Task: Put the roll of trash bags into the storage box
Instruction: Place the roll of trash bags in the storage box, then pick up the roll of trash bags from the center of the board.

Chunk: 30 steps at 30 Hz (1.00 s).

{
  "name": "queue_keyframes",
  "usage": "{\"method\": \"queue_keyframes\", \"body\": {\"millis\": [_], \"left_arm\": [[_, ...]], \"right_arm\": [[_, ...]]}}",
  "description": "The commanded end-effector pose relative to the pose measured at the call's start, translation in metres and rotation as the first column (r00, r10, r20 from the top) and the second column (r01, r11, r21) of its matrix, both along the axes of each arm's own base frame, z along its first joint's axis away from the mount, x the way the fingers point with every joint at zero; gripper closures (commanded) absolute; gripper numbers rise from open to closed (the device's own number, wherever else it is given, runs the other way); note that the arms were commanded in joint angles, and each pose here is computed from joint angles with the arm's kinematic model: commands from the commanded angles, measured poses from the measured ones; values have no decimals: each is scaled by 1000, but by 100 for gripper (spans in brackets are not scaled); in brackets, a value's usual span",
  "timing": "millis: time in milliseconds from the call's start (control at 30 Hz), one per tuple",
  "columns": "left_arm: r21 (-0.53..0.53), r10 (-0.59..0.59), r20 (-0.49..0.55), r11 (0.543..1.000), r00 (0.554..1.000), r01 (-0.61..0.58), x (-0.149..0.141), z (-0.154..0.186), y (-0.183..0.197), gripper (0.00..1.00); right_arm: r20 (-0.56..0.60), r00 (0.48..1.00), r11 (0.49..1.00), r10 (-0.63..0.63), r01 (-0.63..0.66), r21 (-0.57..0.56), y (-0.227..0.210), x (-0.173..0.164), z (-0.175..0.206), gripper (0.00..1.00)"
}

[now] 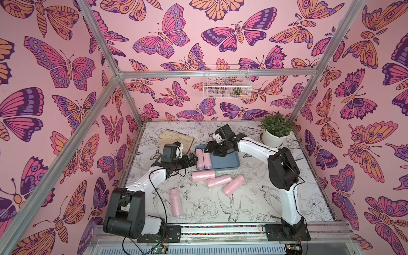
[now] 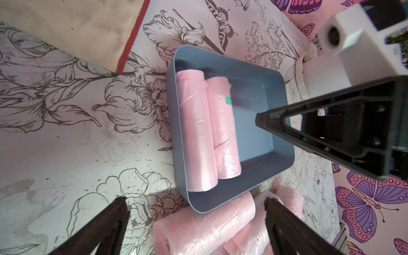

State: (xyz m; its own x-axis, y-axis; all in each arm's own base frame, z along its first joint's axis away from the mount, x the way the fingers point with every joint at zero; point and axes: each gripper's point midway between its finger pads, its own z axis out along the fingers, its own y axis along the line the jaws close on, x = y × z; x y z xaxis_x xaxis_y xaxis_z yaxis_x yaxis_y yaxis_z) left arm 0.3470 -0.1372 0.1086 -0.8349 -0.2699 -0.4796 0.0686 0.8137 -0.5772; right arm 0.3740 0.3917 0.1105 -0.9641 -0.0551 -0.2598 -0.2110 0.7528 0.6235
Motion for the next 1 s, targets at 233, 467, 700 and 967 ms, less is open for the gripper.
{"method": "queue_keyframes", "body": {"millis": [233, 467, 700, 967], "left_arm": [[16, 2, -39, 1000, 999, -1, -1, -11, 2, 0], [15, -12, -59, 1000, 998, 13, 1, -18, 0, 0], [3, -37, -69, 999, 997, 37, 2, -21, -4, 0], [0, -45, -70, 999, 997, 45, 0, -21, -5, 0]], "right_arm": [[37, 998, 963, -48, 56, -264, -87, -52, 9, 26], [26, 987, 892, -158, 154, -424, -144, -105, 2, 26], [-1, 968, 867, -251, 224, -444, -168, -132, -12, 25], [-42, 961, 869, -273, 228, -439, -158, -143, -29, 25]]}}
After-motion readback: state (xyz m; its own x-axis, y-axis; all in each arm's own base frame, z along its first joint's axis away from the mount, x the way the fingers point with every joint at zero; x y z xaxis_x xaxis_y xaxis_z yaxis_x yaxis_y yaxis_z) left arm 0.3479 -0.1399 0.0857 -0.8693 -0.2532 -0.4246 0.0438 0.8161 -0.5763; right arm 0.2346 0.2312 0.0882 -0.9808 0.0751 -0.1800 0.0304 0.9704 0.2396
